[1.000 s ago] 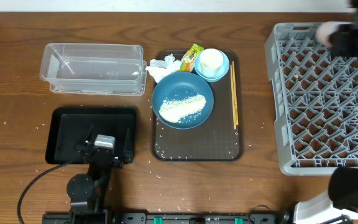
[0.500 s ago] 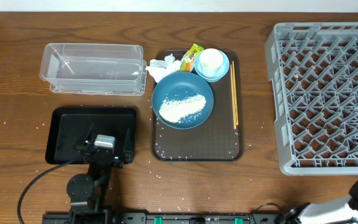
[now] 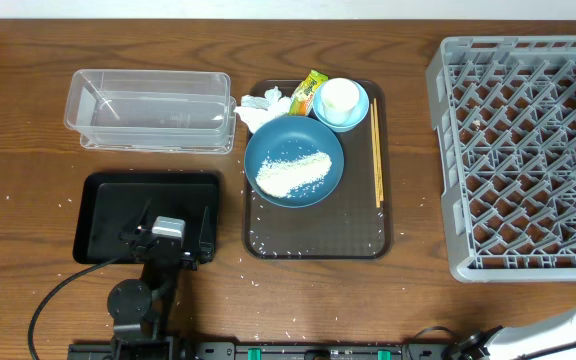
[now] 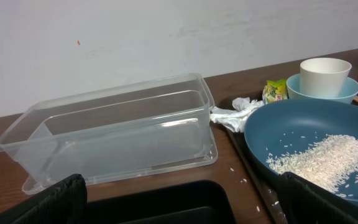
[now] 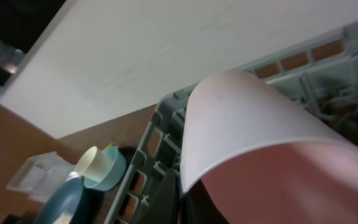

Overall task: Sort waste into correct bins and load items into the dishwasher rack
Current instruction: 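Carry the pink cup with the right gripper to the dish rack, then lower the pink cup into the rack's right side and release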

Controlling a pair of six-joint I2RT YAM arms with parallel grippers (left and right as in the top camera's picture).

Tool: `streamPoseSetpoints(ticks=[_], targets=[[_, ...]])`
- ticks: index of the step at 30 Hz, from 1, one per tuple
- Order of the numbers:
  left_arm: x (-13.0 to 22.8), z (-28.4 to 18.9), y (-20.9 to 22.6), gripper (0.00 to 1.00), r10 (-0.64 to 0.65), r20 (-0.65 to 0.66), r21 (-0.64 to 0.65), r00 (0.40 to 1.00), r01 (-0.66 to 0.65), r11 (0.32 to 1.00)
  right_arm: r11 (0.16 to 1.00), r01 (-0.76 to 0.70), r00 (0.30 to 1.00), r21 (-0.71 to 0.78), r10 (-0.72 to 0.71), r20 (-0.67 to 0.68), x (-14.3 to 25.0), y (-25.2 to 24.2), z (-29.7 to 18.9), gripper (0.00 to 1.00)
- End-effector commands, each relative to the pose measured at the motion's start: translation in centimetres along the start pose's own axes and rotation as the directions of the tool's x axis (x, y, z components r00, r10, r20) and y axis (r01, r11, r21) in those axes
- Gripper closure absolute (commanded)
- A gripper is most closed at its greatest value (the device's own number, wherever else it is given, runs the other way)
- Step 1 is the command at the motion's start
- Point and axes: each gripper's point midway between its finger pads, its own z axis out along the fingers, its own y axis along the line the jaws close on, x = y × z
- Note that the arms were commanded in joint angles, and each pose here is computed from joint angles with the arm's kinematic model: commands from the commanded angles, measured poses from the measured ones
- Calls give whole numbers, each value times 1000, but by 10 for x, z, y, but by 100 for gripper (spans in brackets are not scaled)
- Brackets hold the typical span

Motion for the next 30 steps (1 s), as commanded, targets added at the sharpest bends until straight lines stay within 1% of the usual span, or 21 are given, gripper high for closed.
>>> streamPoseSetpoints(ticks=[1, 5, 7, 14, 19, 30], targets=[[16, 2, -2, 0, -12, -39, 6, 999, 12, 1000, 991, -38, 999, -129, 38, -7, 15, 2, 11, 99], [16, 2, -2, 0, -12, -39, 6, 999, 12, 1000, 973, -81, 997, -217, 80, -12, 30, -4, 18, 99], [16, 2, -2, 0, -12, -39, 6, 999, 12, 1000, 968, -105, 994, -226, 104, -16, 36, -10, 19, 99], [16, 2, -2, 0, -12, -39, 6, 999, 12, 1000, 962, -181, 983, -204, 179, -28, 49, -27, 19, 99], [16, 2, -2, 0, -12, -39, 6, 999, 12, 1000, 955, -259, 966, -144, 257, -32, 50, -39, 14, 99], [16, 2, -2, 0, -12, -39, 6, 999, 12, 1000, 929, -355, 933, -101, 359, 17, 44, -53, -16, 99]])
